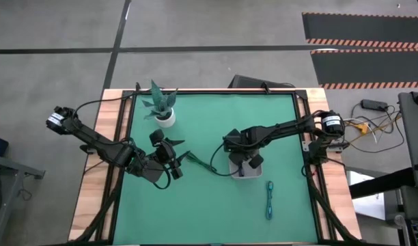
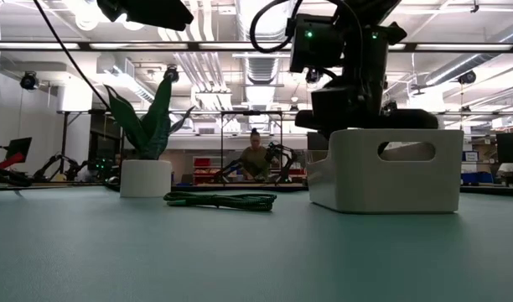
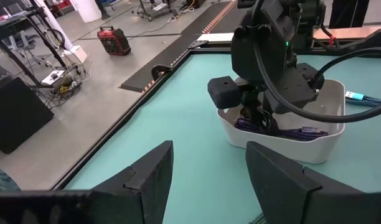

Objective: Pick and place USB-C Cables
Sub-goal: Put the black charger cable into the gray bin, then put the green charger cable into the gray bin

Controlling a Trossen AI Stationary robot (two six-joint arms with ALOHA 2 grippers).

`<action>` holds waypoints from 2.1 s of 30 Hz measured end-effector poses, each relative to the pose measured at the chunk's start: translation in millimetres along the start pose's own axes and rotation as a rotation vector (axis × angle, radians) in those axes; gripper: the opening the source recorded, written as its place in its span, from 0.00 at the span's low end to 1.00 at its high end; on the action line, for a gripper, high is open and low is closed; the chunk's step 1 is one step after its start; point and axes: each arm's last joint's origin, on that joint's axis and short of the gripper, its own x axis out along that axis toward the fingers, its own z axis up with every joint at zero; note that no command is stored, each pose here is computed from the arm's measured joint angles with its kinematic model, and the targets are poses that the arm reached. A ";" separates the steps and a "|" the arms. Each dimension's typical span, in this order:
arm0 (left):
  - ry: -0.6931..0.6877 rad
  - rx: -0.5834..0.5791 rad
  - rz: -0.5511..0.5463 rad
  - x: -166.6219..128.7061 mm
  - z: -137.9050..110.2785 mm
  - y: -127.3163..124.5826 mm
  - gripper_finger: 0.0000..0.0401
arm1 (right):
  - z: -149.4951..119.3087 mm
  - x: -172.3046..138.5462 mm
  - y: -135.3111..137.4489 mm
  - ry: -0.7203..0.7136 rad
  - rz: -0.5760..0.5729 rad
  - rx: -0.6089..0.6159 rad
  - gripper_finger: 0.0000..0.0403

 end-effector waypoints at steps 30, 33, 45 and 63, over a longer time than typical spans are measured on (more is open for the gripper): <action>0.000 0.000 0.000 0.0 0.0 0.0 0.47 | 18.5 -42.1 -25.5 -0.054 -0.130 0.064 0.34; 0.000 0.000 0.000 0.0 0.0 0.0 0.47 | 19.0 -51.3 -27.8 -0.038 -0.133 0.138 0.32; 0.006 0.009 0.001 0.9 -3.6 -0.1 0.47 | 23.3 -96.3 -14.7 0.007 -0.016 0.555 0.14; 0.133 -0.028 -0.165 9.6 -27.6 -2.7 0.47 | 70.6 -131.8 81.2 -0.186 -0.174 0.586 0.02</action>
